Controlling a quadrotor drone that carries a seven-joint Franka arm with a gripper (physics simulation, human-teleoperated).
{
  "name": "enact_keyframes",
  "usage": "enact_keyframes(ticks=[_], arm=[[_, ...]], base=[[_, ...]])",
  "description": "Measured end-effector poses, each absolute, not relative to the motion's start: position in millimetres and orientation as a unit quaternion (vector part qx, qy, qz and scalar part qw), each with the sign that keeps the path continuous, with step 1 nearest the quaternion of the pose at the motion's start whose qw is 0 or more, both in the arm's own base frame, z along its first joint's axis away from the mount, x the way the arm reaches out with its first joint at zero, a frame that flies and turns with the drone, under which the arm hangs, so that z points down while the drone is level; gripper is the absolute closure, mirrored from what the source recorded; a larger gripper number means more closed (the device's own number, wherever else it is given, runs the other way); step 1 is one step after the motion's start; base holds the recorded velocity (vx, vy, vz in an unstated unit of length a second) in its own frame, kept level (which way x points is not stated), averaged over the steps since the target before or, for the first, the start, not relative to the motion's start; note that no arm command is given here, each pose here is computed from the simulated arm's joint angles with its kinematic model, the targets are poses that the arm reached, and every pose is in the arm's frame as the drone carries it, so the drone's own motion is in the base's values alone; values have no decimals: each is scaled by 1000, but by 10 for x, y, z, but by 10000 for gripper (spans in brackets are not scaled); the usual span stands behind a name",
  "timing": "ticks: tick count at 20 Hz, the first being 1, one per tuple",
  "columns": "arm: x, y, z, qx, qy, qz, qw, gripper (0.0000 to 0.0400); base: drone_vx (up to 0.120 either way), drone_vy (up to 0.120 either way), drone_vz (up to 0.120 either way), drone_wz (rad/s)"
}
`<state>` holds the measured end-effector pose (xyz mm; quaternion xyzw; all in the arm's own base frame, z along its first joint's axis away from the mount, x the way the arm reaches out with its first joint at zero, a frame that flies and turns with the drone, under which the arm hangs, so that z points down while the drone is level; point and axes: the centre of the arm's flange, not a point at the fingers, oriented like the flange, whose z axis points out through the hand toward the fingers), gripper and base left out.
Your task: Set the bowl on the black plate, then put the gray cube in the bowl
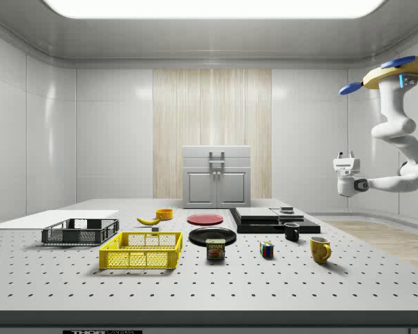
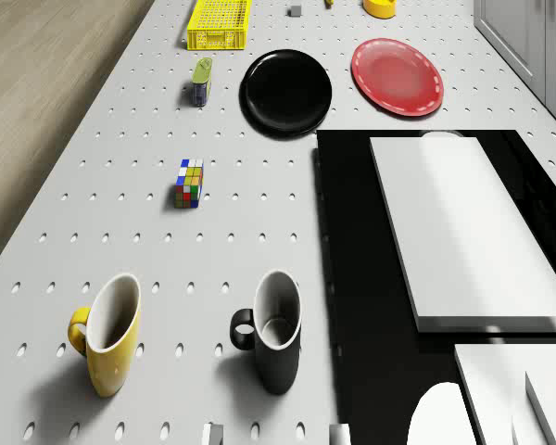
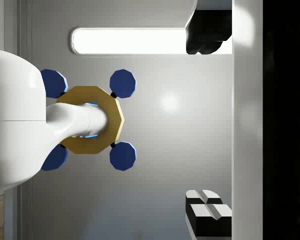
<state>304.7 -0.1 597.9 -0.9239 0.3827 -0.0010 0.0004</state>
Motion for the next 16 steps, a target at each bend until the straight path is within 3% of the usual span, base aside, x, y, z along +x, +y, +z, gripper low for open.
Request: enact_keyframes(ticks=[9,16], arm=[[3022,-1,6592,-924,383,-4,2,0],[3040,0,6832,-924,383,-7,3,0]], base=[[4,-4,0,0],[120,-120,0,0]])
